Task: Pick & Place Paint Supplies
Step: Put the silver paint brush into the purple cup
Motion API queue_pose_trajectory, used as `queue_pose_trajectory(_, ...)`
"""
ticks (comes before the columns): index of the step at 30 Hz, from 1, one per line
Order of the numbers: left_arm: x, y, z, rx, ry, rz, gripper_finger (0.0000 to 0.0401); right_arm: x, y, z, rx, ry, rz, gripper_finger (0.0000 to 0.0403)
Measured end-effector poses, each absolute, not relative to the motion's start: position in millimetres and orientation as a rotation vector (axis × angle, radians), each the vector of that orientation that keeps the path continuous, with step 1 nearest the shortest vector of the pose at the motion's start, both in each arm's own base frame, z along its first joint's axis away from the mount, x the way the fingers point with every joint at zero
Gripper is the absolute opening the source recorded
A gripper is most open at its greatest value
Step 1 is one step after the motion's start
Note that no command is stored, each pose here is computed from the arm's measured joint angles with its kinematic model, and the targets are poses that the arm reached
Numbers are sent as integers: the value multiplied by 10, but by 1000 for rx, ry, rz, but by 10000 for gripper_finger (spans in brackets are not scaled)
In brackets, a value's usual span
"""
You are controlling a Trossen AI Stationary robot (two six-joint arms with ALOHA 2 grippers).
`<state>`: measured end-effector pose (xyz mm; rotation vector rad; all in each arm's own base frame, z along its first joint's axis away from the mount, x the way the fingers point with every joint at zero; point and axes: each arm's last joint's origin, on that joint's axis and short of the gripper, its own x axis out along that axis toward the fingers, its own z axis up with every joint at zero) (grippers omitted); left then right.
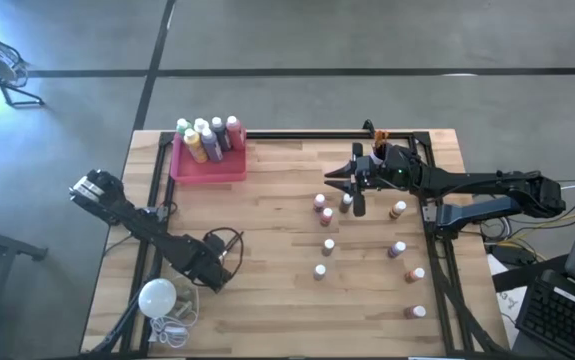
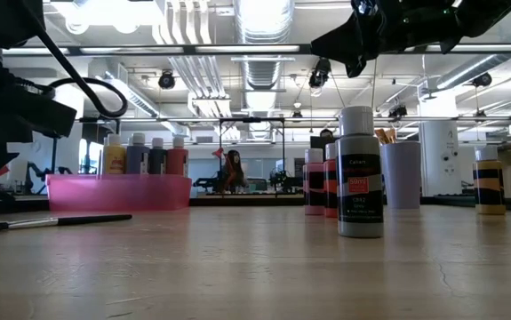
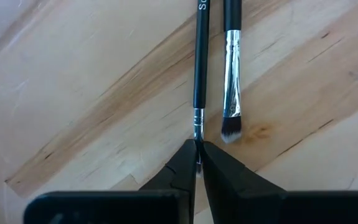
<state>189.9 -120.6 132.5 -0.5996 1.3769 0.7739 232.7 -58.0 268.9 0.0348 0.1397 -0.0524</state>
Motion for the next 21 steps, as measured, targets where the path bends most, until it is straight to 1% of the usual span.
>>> queue_pose_trajectory(6,1903,-1209,1325,-583,1384,750,55,2327,-580,2689,32,140,-52,60)
queue_pose_trajectory(9,1899,-1209,1325,-585,1394,749,71,2327,-581,2689,32,140,-52,60)
queue_pose_trajectory(12,1897,-1212,1327,-596,1407,743,79,2327,-581,2688,32,140,-52,68)
queue_pose_trajectory(21,1891,-1223,1354,-631,1438,717,80,2326,-580,2682,34,147,-52,99)
